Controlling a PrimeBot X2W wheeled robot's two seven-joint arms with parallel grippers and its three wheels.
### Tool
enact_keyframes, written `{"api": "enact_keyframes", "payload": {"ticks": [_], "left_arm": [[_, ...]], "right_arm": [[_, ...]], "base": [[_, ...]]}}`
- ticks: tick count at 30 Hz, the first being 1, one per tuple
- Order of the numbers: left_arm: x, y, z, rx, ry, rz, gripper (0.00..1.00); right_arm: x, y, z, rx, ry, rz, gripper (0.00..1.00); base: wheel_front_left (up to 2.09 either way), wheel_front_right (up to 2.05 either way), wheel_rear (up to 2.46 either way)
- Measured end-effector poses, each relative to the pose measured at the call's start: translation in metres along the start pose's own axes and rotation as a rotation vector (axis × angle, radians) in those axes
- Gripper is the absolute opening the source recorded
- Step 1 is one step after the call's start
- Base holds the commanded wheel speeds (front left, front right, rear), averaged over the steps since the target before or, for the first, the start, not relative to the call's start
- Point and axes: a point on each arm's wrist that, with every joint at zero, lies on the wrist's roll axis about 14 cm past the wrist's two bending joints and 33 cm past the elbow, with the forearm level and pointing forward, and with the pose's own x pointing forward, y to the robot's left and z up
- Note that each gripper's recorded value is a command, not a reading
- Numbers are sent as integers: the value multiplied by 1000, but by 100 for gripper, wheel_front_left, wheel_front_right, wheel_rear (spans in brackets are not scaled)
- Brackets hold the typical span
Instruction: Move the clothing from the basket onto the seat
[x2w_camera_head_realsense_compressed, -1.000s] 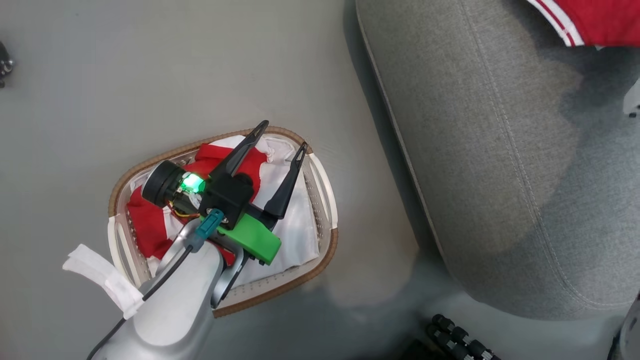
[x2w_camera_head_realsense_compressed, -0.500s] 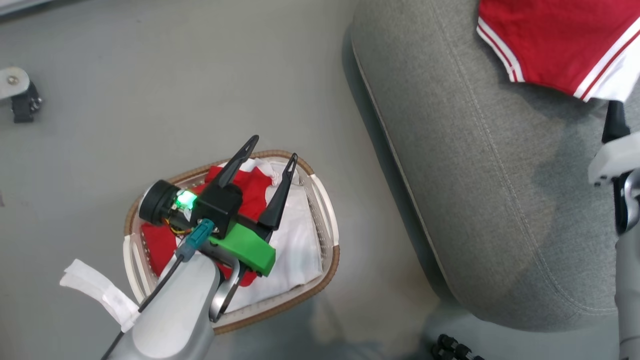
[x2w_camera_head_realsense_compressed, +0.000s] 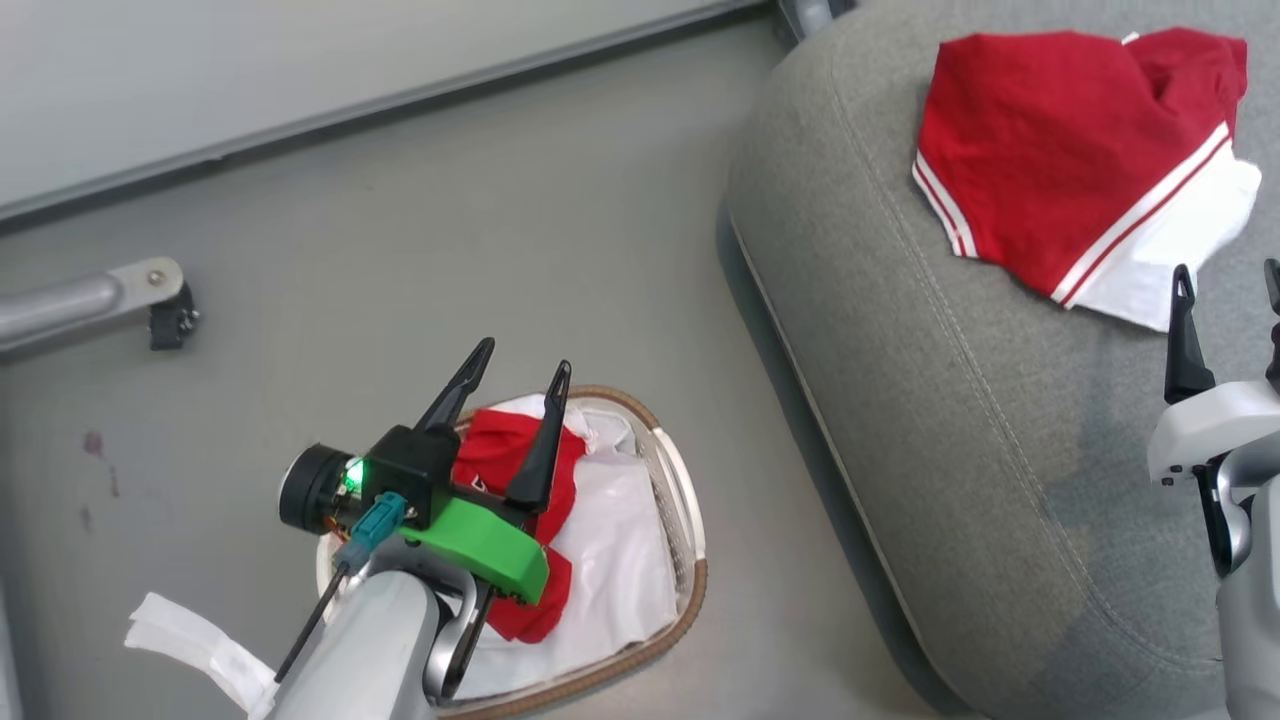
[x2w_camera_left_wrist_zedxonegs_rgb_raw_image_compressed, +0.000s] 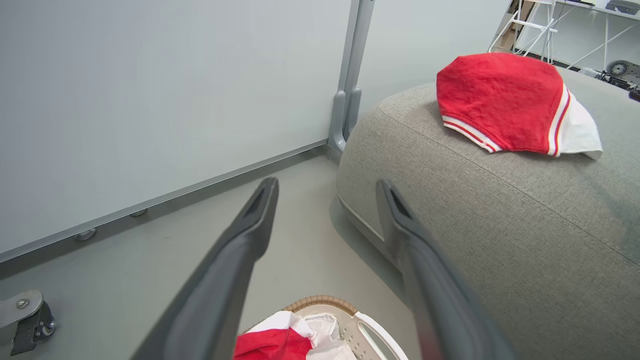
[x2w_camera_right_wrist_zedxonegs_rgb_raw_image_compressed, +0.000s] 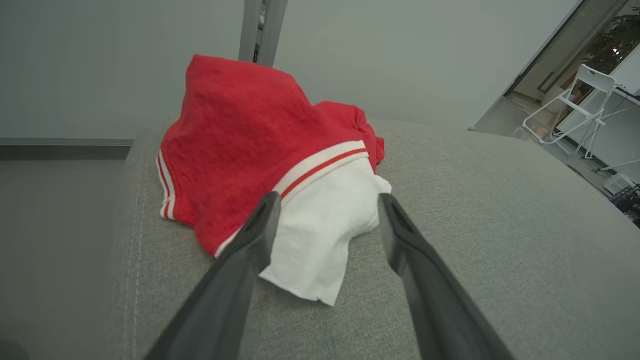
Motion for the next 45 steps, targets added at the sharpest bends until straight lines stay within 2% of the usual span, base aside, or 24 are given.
{"api": "enact_keyframes", "payload": {"ticks": [8,19,30,38,45], "left_arm": [[-25,18,33,14,-75,115,100],[-88,62,58,9,-152,353,100],[-155,85,48,-26,-158,539,100],[-179,87,41,-50,-159,595,100],[-180,86,39,-58,-155,602,100]], "right_arm": [[6,19,53,45,-148,54,100],[-5,87,103,170,-266,216,100],[-45,143,91,266,-231,353,100],[-62,153,79,346,-195,381,100],[-70,159,67,354,-163,400,100]], "base": [[0,0,0],[0,0,0],[0,0,0],[0,0,0],[0,0,0]]}}
